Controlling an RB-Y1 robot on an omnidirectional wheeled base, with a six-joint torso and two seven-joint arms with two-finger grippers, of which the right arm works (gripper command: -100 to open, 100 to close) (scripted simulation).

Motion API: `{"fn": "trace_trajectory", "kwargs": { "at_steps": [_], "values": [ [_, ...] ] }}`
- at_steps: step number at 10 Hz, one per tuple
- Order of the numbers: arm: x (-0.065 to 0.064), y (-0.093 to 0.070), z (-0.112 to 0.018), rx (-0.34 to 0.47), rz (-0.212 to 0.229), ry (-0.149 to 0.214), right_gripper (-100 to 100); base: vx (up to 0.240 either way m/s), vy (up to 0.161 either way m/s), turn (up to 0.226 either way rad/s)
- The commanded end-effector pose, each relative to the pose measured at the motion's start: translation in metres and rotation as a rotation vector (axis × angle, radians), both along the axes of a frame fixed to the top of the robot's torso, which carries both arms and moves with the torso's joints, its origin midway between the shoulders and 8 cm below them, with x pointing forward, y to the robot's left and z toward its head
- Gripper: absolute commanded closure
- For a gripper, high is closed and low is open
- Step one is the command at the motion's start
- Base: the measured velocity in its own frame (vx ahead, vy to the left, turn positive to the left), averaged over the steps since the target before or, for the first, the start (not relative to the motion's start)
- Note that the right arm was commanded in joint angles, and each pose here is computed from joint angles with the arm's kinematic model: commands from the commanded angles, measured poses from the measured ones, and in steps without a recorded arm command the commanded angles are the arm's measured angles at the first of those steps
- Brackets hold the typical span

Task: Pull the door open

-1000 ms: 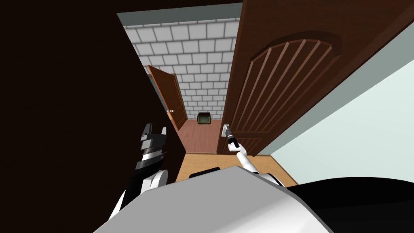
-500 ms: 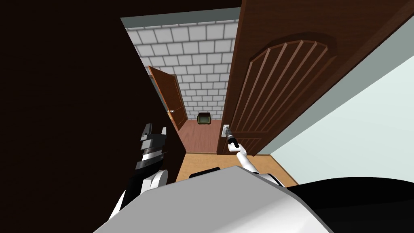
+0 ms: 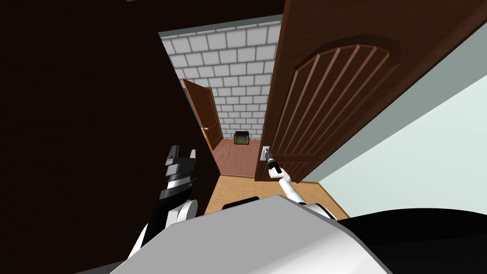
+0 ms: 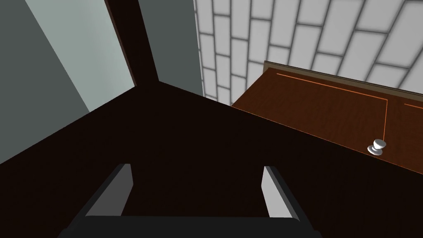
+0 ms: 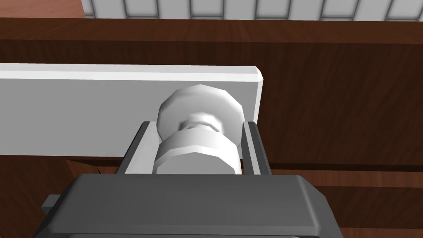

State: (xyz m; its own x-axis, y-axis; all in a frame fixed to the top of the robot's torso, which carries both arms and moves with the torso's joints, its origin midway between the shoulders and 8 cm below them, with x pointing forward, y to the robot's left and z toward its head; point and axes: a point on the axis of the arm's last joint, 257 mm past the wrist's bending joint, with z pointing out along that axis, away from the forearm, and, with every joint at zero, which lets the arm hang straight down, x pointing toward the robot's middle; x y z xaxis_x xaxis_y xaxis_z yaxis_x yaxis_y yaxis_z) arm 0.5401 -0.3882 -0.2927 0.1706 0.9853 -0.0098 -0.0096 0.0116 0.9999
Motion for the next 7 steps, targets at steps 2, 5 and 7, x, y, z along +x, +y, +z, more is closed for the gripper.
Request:
{"fn": "trace_trajectory", "kwargs": {
  "at_steps": [2,5,7],
  "values": [
    [-0.0019,0.0038,-0.0037,0.007,0.026,0.008,100,-0.232,-0.075,0.146],
    [-0.0024,0.0073,-0.0034,0.010,0.053,0.009,100,-0.229,-0.087,0.147],
    [-0.0028,0.0091,-0.0034,0.011,0.066,0.010,100,-0.212,-0.074,0.122]
  ]
}}
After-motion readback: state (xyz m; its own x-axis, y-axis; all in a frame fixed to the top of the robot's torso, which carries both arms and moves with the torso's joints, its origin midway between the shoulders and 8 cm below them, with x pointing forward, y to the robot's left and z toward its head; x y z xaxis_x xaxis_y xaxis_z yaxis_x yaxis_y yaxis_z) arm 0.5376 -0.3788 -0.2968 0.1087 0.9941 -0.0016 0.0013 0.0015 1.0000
